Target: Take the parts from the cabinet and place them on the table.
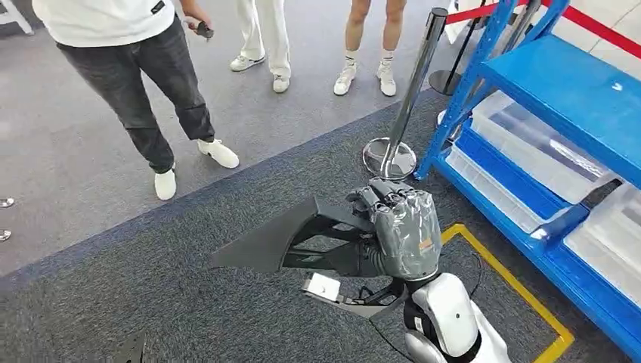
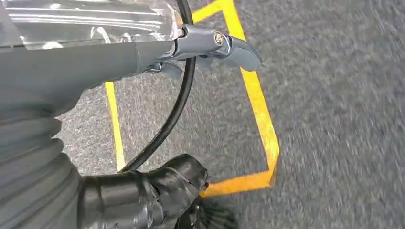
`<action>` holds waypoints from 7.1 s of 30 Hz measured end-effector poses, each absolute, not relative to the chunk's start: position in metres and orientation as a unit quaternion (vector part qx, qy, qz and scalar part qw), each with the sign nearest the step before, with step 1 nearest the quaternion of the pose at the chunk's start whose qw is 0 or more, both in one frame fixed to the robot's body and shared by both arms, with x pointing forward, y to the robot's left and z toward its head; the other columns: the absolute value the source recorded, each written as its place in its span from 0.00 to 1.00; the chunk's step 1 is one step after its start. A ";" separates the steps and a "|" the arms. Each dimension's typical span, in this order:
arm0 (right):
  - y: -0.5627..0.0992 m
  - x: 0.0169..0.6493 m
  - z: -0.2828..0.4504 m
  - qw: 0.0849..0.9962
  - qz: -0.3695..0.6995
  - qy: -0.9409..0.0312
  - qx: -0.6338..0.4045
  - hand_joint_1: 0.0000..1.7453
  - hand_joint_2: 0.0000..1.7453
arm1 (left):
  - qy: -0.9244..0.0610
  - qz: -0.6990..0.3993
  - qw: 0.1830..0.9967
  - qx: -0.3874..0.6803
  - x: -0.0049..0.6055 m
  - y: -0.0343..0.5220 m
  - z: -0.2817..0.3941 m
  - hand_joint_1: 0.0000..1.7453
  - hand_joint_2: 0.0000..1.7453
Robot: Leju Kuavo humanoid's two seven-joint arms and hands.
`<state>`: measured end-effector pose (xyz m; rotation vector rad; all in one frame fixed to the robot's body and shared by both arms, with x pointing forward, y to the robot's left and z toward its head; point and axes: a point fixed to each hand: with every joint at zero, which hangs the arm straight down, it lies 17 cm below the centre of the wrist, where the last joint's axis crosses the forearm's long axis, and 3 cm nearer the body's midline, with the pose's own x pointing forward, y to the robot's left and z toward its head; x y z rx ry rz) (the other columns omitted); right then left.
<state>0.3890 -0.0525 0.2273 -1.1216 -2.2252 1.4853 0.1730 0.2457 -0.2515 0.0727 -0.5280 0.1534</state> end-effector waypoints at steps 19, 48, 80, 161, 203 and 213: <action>-0.049 0.387 0.227 0.121 0.507 -0.763 -0.382 1.00 1.00 | -0.260 0.072 0.962 0.034 0.169 0.249 -0.253 0.00 1.00; -0.051 0.387 0.216 0.128 0.514 -0.757 -0.382 1.00 1.00 | -0.253 0.067 0.965 0.033 0.162 0.247 -0.255 0.00 1.00; -0.054 0.386 0.214 0.128 0.514 -0.754 -0.388 1.00 1.00 | -0.256 0.063 0.964 0.034 0.166 0.247 -0.254 0.00 1.00; -0.058 0.395 0.210 0.120 0.523 -0.745 -0.396 1.00 1.00 | -0.251 0.067 0.965 0.035 0.165 0.244 -0.254 0.00 1.00; -0.059 0.400 0.201 0.111 0.545 -0.734 -0.390 1.00 1.00 | -0.252 0.062 0.965 0.038 0.168 0.248 -0.254 0.00 1.00; -0.063 0.399 0.203 0.128 0.528 -0.746 -0.386 1.00 1.00 | -0.253 0.064 0.965 0.038 0.168 0.248 -0.254 0.00 1.00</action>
